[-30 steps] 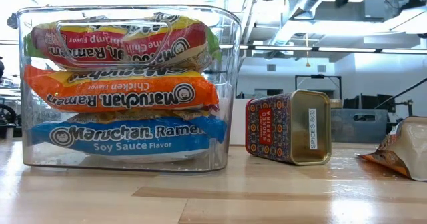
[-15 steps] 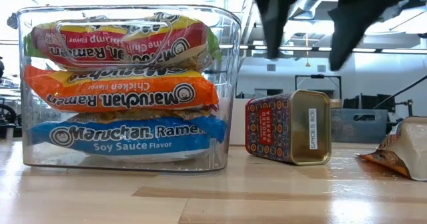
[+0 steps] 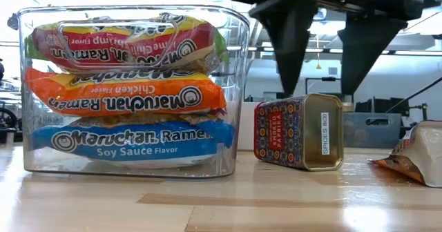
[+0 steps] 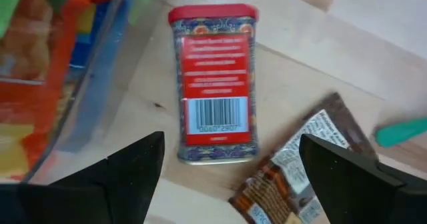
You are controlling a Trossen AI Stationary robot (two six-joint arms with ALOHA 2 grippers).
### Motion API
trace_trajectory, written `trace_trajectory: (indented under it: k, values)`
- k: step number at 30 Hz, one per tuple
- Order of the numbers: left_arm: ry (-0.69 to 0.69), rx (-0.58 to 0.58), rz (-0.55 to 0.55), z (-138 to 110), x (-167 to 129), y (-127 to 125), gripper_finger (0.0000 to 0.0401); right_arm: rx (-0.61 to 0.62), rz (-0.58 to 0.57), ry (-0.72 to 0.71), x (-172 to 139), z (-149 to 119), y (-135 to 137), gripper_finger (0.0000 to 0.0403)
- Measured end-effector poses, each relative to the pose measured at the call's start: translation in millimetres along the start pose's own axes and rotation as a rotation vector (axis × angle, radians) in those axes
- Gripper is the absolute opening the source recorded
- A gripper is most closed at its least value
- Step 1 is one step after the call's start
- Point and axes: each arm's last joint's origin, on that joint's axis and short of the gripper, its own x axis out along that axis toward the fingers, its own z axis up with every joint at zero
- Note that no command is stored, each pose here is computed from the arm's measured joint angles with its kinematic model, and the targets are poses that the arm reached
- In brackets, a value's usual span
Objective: Pick & Place Food Item
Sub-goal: Put the red spice can into the black bin
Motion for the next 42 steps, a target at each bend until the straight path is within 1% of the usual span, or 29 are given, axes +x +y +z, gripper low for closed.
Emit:
trace_trajectory:
  k: [2,4,7,12,16,19,25,35,42]
  values:
    - [-0.001,0.0,0.0,0.2,0.0,0.0,0.0298,-0.025,-0.004,0.0,2.1,-0.4,0.3,0.034]
    - [-0.001,0.0,0.0,0.2,0.0,0.0,0.0298,-0.025,0.007,0.001,2.4,0.5,1.7,0.034]
    - [-0.001,0.0,0.0,0.2,0.0,0.0,0.0298,-0.029,-0.012,0.0,8.0,0.0,-0.1,0.034]
    - [-0.001,0.0,0.001,0.2,0.0,0.0,0.0298,-0.046,-0.008,0.021,16.0,-0.8,-0.3,0.034]
    - [-0.001,0.0,0.001,0.3,-0.1,0.0,0.0298,-0.054,0.01,0.024,21.5,-1.9,0.6,0.034]
    - [-0.001,-0.001,0.001,0.3,-0.1,0.0,0.0298,-0.054,0.01,0.024,22.1,-2.2,0.6,0.0334]
    - [-0.001,-0.017,0.001,0.3,-0.1,0.0,0.0298,-0.052,0.009,0.024,22.1,-2.2,0.5,0.0296]
    - [-0.002,-0.019,0.001,0.4,-0.1,0.0,0.0298,-0.037,-0.001,0.035,21.4,-2.4,-0.7,0.0197]
    - [-0.002,-0.019,0.001,0.4,-0.1,0.0,0.0298,-0.031,-0.046,0.026,18.7,-2.6,-6.4,0.0197]
